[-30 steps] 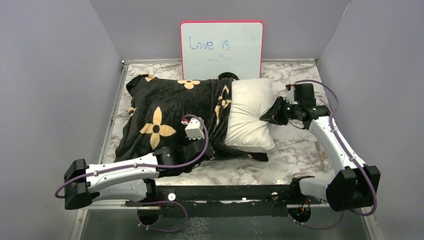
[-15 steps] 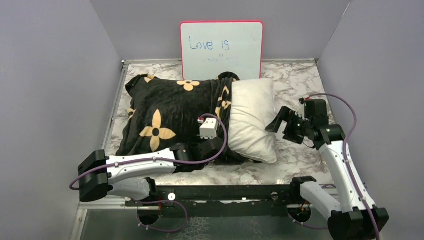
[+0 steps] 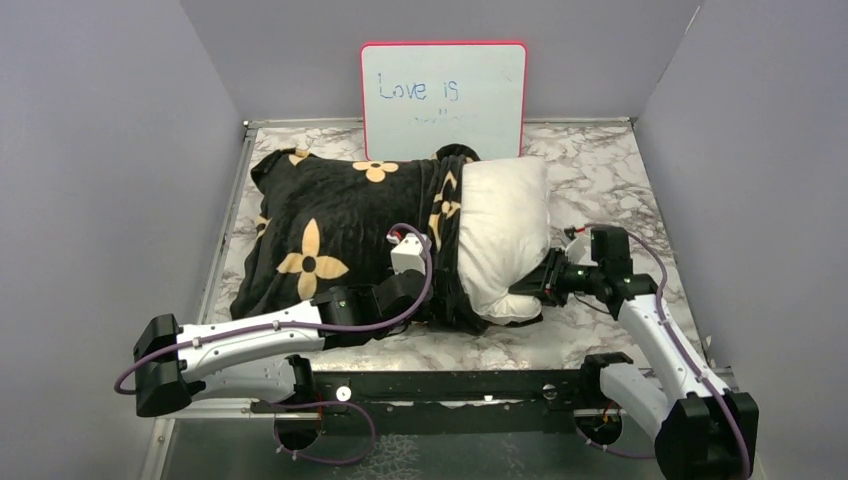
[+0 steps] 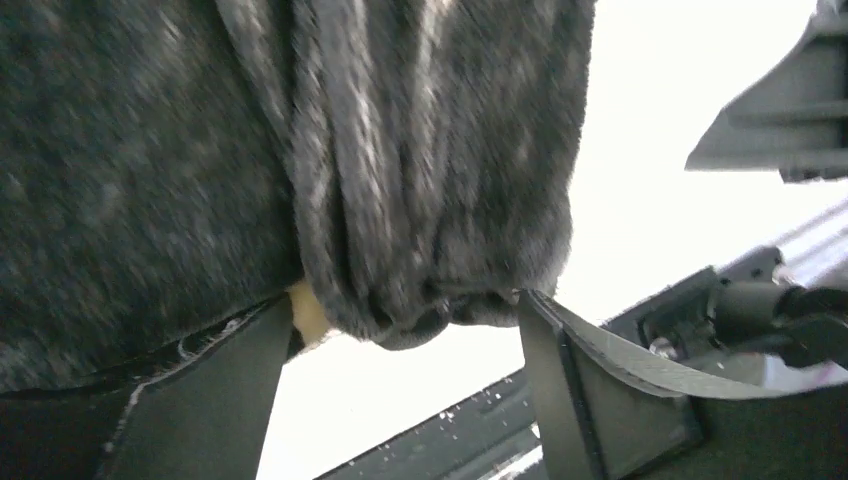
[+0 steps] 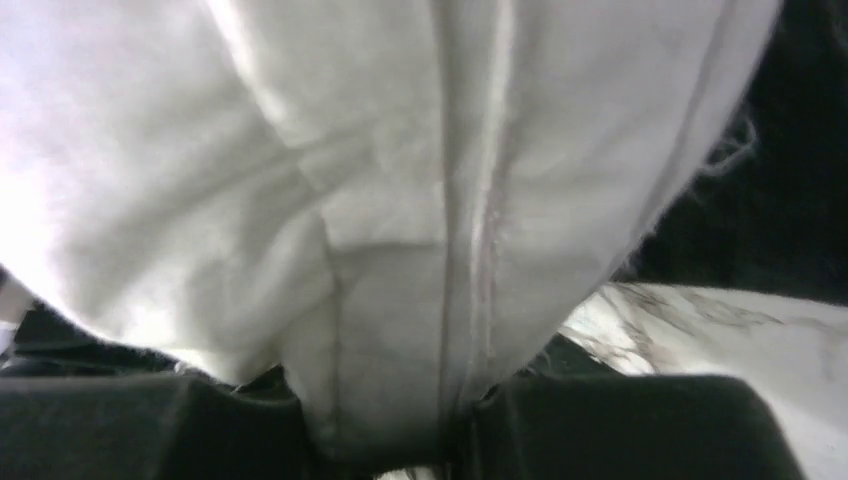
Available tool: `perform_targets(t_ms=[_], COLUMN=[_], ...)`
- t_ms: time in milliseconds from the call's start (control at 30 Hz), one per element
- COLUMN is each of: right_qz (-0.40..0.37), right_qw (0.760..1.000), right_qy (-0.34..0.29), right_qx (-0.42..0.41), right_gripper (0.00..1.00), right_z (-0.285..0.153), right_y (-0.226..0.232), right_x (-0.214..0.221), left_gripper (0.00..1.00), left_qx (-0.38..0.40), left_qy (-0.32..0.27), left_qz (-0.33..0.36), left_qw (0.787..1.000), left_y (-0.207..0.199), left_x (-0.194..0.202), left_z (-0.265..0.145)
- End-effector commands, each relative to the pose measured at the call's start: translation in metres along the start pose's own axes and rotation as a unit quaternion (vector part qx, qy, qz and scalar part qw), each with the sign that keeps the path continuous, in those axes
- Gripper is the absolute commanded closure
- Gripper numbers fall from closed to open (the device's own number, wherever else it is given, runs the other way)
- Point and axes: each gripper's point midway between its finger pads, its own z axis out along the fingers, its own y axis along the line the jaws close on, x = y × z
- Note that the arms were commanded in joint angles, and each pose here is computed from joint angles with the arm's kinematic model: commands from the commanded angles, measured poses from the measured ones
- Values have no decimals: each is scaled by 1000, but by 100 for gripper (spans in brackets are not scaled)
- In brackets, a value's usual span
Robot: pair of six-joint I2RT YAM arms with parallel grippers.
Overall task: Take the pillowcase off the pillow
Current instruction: Remove the pillow from the pillowcase.
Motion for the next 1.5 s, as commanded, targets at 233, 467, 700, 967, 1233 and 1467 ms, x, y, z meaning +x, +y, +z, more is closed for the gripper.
perform_targets(t_ms=[233,467,700,967,1233,1467], right_qz=[-74,-87,-95,-98,-104,-117], right_qw=[988,985,984,984,959,952], right_qy=[-66,-78,-79,-145,-239,-241], right_qx=[-120,-126,-125,-45,111,148], right_gripper=[100,100,100,100,100,99], right_z=[-25,-42,-47,-52,-60,-61], right_y=[115,138,141,126,81,57], right_x=[-66,-67,-64,-87,-140,-134], left_gripper=[13,10,13,94,100,54], left_qx=[236,240,192,-100,-199,-79], left_qy=[92,-14,-71,-86,-55,-53], left_qz=[-76,-153,-164,-112,-134,-117], left_qw=[964,958,965,985,969,989], left_y=[-76,-95,-109,19,127,100], left_x=[23,-9,-34,-7,40,25], left_z=[-43,-2,39,45,-21,-40])
